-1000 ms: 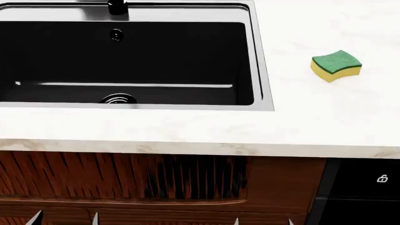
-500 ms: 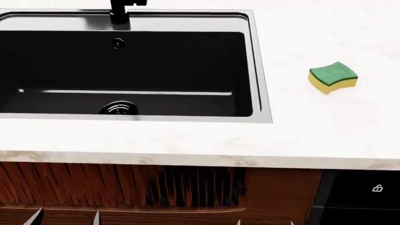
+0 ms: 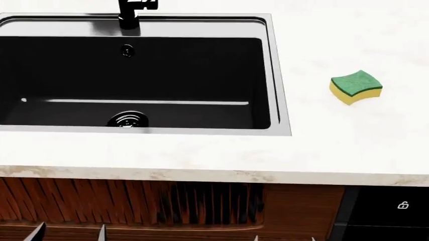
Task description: Pick the pan and sponge and place them into the sink. Then turn on the water.
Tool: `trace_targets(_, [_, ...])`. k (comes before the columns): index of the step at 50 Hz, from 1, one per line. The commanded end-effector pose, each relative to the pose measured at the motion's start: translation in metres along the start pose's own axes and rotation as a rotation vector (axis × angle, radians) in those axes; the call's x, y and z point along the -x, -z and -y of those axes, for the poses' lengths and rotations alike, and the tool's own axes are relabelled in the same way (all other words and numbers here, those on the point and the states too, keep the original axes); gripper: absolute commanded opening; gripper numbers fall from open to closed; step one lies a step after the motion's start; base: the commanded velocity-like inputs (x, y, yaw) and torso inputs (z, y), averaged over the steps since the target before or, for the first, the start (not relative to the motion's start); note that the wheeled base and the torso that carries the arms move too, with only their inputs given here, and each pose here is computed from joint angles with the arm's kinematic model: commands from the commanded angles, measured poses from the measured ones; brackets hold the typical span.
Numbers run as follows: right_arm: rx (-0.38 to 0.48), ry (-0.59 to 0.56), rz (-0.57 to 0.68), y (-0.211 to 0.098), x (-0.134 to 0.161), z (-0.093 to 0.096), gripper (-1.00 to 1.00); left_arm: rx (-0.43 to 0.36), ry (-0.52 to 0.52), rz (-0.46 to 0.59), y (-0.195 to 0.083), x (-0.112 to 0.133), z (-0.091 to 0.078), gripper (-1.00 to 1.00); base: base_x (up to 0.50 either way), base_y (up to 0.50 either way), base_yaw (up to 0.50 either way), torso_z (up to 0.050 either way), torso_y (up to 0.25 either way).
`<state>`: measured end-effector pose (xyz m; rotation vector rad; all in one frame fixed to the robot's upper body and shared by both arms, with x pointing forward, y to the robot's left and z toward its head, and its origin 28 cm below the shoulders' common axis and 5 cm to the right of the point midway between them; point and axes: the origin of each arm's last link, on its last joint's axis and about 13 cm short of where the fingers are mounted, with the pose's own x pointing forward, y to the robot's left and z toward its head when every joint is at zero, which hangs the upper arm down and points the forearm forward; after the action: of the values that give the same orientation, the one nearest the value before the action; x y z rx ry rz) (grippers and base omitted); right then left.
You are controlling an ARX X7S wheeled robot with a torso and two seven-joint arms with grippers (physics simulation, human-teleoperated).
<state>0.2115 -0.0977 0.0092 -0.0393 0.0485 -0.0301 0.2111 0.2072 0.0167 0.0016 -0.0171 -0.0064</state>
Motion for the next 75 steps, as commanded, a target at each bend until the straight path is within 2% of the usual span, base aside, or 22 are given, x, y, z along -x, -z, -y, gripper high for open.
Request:
trace_targets(1, [-0.006, -0.002, 0.001, 0.000, 0.000, 0.000, 1.00, 0.000, 0.004, -0.023, -0.001, 0.000, 0.002, 1.00, 0.00, 0.00, 0.00, 0.000, 0.000])
trace_targets(10, [-0.007, -0.007, -0.003, -0.001, -0.001, -0.001, 1.00, 0.016, 0.006, -0.023, -0.003, 0.000, 0.004, 1.00, 0.00, 0.00, 0.00, 0.000, 0.000])
trace_targets(11, [-0.052, 0.032, -0.011, -0.002, -0.001, 0.000, 1.00, -0.010, -0.021, -0.017, -0.004, 0.000, 0.002, 1.00, 0.00, 0.00, 0.00, 0.000, 0.000])
trace_targets(15, [-0.009, 0.019, -0.019, -0.011, -0.003, 0.001, 1.00, 0.030, -0.035, -0.036, -0.010, 0.000, 0.000, 1.00, 0.00, 0.00, 0.00, 0.000, 0.000])
trace_targets(17, [0.014, -0.007, -0.024, -0.023, -0.006, 0.002, 1.00, -0.030, -0.051, -0.070, -0.013, -0.005, -0.001, 1.00, 0.00, 0.00, 0.00, 0.000, 0.000])
trace_targets(18, [0.017, -0.006, -0.018, -0.031, -0.008, 0.003, 1.00, -0.012, -0.054, -0.063, -0.016, -0.009, -0.002, 1.00, 0.00, 0.00, 0.00, 0.000, 0.000])
trace_targets(22, [0.016, -0.002, 0.042, -0.070, -0.014, 0.010, 1.00, -0.001, -0.028, -0.052, -0.040, -0.015, -0.002, 1.00, 0.00, 0.00, 0.00, 0.000, 0.000])
trace_targets(23, [0.073, 0.011, 0.033, -0.078, -0.015, 0.012, 1.00, -0.014, -0.006, -0.031, -0.049, -0.016, -0.001, 1.00, 0.00, 0.00, 0.00, 0.000, 0.000])
trace_targets(24, [0.083, 0.010, 0.041, -0.087, -0.014, 0.013, 1.00, -0.017, 0.007, -0.033, -0.059, -0.017, -0.002, 1.00, 0.00, 0.00, 0.00, 0.000, 0.000])
trace_targets(26, [0.030, -0.005, 0.073, -0.101, -0.011, 0.017, 1.00, -0.004, 0.032, -0.010, -0.077, -0.017, -0.003, 1.00, 0.00, 0.00, 0.00, 0.000, 0.000])
trace_targets(30, [0.049, 0.005, 0.108, -0.135, -0.005, 0.031, 1.00, -0.037, 0.055, 0.015, -0.107, -0.026, -0.007, 1.00, 0.00, 0.00, 0.00, 0.000, 0.000])
trace_targets(31, [0.092, 0.015, 0.085, -0.142, -0.004, 0.035, 1.00, -0.045, 0.039, 0.014, -0.109, -0.031, -0.009, 1.00, 0.00, 0.00, 0.00, 0.000, 0.000])
trace_targets(36, [0.082, 0.051, 0.097, -0.177, -0.004, 0.054, 1.00, -0.068, 0.008, 0.008, -0.149, -0.043, -0.017, 1.00, 0.00, 0.00, 0.00, 0.000, 0.000])
trace_targets(37, [0.120, 0.061, 0.082, -0.183, -0.003, 0.056, 1.00, -0.080, 0.031, 0.009, -0.155, -0.044, -0.017, 1.00, 0.00, 0.00, 0.00, 0.000, 0.000])
trace_targets(39, [0.077, 0.024, 0.110, -0.196, -0.002, 0.061, 1.00, -0.094, 0.037, 0.014, -0.165, -0.048, -0.019, 1.00, 0.00, 0.00, 0.00, 0.000, 0.000])
trace_targets(41, [0.085, 0.045, 0.073, -0.198, 0.000, 0.067, 1.00, -0.072, 0.028, 0.001, -0.174, -0.052, -0.023, 1.00, 0.00, 0.00, 0.00, 0.000, 0.000])
trace_targets(42, [0.036, 0.054, 0.062, -0.195, 0.000, 0.069, 1.00, -0.074, 0.027, -0.008, -0.173, -0.049, -0.024, 1.00, 0.00, 0.00, 0.00, 0.000, 0.000])
trace_targets(47, [0.102, 0.050, 0.039, -0.186, 0.007, 0.069, 1.00, -0.094, 0.026, -0.053, -0.162, -0.046, -0.027, 1.00, 0.00, 0.00, 0.00, 0.000, 0.000])
trace_targets(51, [0.085, 0.044, 0.030, -0.176, 0.014, 0.069, 1.00, -0.086, 0.016, -0.068, -0.154, -0.039, -0.027, 1.00, 0.29, 0.00, 0.00, 0.000, 0.000])
trace_targets(52, [0.026, 0.024, 0.055, -0.168, 0.019, 0.070, 1.00, -0.091, 0.017, -0.056, -0.153, -0.034, -0.031, 1.00, 0.48, 0.00, 0.00, 0.000, 0.000])
trace_targets(54, [0.028, 0.030, 0.053, -0.167, 0.020, 0.071, 1.00, -0.088, 0.013, -0.053, -0.154, -0.034, -0.031, 1.00, 0.48, 0.00, 0.00, 0.000, 0.000])
trace_targets(75, [0.048, 0.027, 0.029, -0.167, 0.017, 0.071, 1.00, -0.078, 0.007, -0.067, -0.148, -0.033, -0.029, 1.00, 0.44, 0.00, 0.00, 0.000, 0.000])
